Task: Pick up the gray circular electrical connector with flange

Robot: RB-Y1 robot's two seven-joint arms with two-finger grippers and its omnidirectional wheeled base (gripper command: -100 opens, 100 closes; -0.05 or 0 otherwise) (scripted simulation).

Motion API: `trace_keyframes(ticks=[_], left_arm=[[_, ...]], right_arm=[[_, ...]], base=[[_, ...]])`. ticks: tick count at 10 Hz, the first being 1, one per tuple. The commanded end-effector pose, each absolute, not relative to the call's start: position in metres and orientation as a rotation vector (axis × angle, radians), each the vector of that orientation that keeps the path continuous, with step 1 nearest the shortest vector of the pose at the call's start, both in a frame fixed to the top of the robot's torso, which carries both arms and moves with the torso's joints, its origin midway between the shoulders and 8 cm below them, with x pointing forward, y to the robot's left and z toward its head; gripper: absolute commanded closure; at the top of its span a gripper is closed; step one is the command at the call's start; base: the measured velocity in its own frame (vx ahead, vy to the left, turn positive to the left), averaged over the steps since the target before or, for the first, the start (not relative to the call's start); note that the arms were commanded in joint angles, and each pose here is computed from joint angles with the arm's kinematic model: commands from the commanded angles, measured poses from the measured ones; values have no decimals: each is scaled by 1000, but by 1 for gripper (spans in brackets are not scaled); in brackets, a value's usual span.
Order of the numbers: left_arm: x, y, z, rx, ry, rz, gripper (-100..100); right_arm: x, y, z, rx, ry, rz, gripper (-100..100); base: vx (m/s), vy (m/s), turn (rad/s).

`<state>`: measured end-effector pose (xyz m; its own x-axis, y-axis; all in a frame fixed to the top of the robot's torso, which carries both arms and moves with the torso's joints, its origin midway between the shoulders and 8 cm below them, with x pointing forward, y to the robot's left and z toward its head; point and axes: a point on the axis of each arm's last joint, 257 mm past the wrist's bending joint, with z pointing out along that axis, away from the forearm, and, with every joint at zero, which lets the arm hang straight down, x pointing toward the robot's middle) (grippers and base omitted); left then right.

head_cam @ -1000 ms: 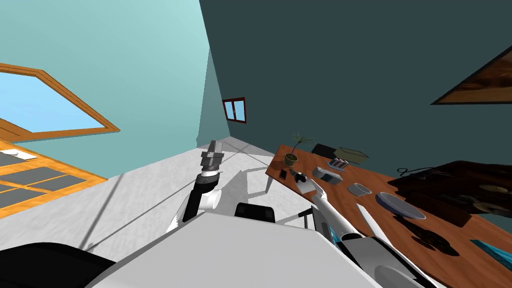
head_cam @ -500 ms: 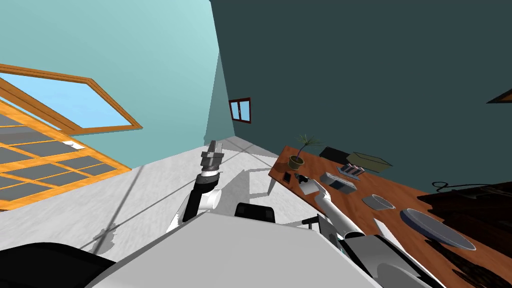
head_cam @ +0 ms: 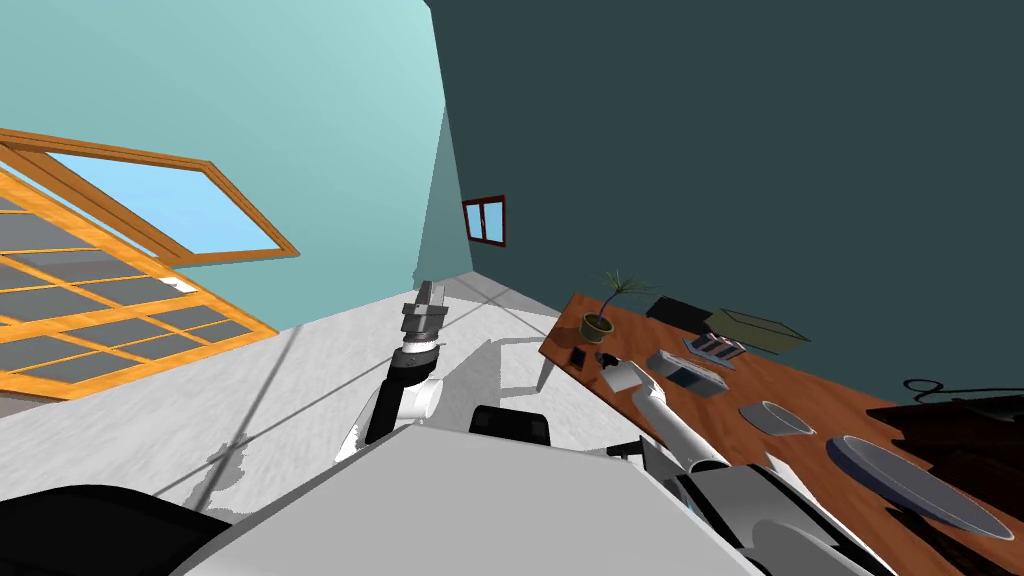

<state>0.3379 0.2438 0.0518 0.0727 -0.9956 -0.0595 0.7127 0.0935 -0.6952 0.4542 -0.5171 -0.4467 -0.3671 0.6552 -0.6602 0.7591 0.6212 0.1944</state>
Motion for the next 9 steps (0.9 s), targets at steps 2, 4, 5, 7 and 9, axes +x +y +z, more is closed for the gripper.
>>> trace_keyframes(ticks=[2, 4, 5, 7, 9], left_arm=[[338, 244, 52, -574, 618, -1394, 0], [338, 244, 52, -574, 618, -1394, 0], [338, 244, 52, -574, 618, -1394, 0], [338, 244, 52, -574, 618, -1394, 0], [338, 244, 52, -574, 618, -1394, 0]], right_arm=[[431, -544, -457, 1165, 2137, -285, -100], [403, -570, -468, 1229, 2151, -390, -100], [397, -573, -470, 1238, 2155, -404, -100], [369, -594, -477, 1298, 2162, -502, -100], [344, -612, -480, 1351, 2164, -590, -100]], base=[[8, -6, 102], [22, -17, 161], [30, -18, 133], [36, -27, 171], [24, -25, 132]])
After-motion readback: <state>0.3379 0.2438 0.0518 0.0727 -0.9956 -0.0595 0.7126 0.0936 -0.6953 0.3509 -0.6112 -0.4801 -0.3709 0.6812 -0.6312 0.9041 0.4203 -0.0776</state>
